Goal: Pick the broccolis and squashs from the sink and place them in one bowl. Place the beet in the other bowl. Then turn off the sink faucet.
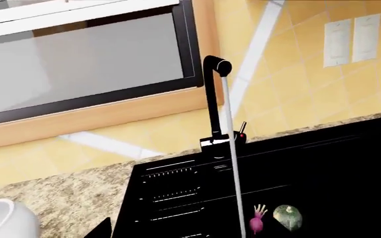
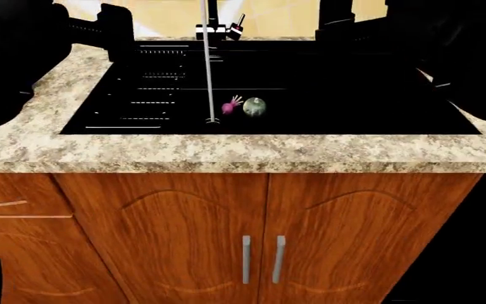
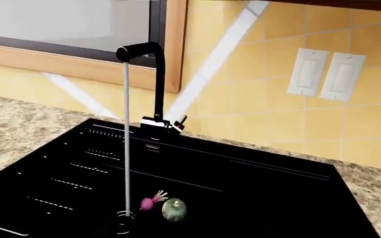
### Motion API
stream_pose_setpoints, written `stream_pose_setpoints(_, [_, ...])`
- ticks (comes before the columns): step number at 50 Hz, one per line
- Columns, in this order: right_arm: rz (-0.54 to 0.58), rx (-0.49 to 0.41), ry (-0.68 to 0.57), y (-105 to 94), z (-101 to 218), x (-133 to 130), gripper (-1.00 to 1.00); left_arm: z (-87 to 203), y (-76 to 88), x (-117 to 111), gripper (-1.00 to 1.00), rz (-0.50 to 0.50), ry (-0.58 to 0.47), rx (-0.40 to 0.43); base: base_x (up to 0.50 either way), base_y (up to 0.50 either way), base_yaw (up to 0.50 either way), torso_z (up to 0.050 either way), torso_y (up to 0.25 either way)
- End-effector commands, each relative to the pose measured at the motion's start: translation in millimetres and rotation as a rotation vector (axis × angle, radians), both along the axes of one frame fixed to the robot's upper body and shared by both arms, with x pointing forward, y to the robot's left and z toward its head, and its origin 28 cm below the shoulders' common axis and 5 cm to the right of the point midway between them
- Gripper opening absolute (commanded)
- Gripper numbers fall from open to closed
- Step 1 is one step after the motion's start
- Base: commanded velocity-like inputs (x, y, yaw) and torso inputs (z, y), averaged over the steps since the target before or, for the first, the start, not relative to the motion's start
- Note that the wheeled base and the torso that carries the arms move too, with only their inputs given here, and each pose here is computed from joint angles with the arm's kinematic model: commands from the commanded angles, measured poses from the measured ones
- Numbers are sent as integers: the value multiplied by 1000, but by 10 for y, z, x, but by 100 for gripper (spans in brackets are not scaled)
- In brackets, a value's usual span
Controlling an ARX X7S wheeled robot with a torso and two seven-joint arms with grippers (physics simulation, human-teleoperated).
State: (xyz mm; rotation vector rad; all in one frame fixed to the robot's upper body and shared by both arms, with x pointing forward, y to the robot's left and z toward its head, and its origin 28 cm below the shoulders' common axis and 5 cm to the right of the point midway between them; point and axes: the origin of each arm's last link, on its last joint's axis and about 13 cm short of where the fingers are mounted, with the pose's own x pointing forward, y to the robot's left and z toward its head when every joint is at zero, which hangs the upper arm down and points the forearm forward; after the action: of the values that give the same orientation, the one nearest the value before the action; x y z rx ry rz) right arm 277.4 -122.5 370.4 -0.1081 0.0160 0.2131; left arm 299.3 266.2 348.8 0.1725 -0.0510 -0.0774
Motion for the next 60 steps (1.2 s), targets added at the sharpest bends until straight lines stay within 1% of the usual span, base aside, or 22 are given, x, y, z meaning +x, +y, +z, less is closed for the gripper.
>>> stream_pose_setpoints(1, [1, 0, 9, 1, -15, -18, 100, 3, -10, -29, 100, -26, -8, 54, 0, 0, 0, 0, -250])
stream_pose_setpoints(17, [1, -7, -6, -14, 16, -58, 100, -1, -15, -71, 100, -41, 2, 51, 0, 0, 0, 0, -248])
stream_pose_setpoints(20, [6, -8, -11, -13, 15, -65, 100, 13, -6, -72, 100, -36, 3, 31, 0, 0, 0, 0, -14])
stream_pose_setpoints(23, [11, -37, -12, -15, 4, -75, 100, 13, 0, -77, 100, -33, 2, 24, 0, 0, 0, 0, 0])
stream_pose_setpoints(26, [41, -33, -5, -11, 21, -98, 100, 14, 2, -75, 100, -32, 2, 20, 25, 0, 0, 0, 0])
stream_pose_setpoints(41, [47, -40, -1, 5, -2, -105, 100, -5, 2, -65, 100, -31, 13, 16, 500, 0, 0, 0, 0])
stream_pose_setpoints(52, [43, -53, -10, -22, 32, -116, 100, -10, 14, -61, 100, -29, 10, 14, 500, 0, 0, 0, 0])
stream_pose_setpoints(60, [43, -56, -6, -20, 22, -115, 100, -43, 40, -39, 100, 1, 27, 15, 500, 0, 0, 0, 0])
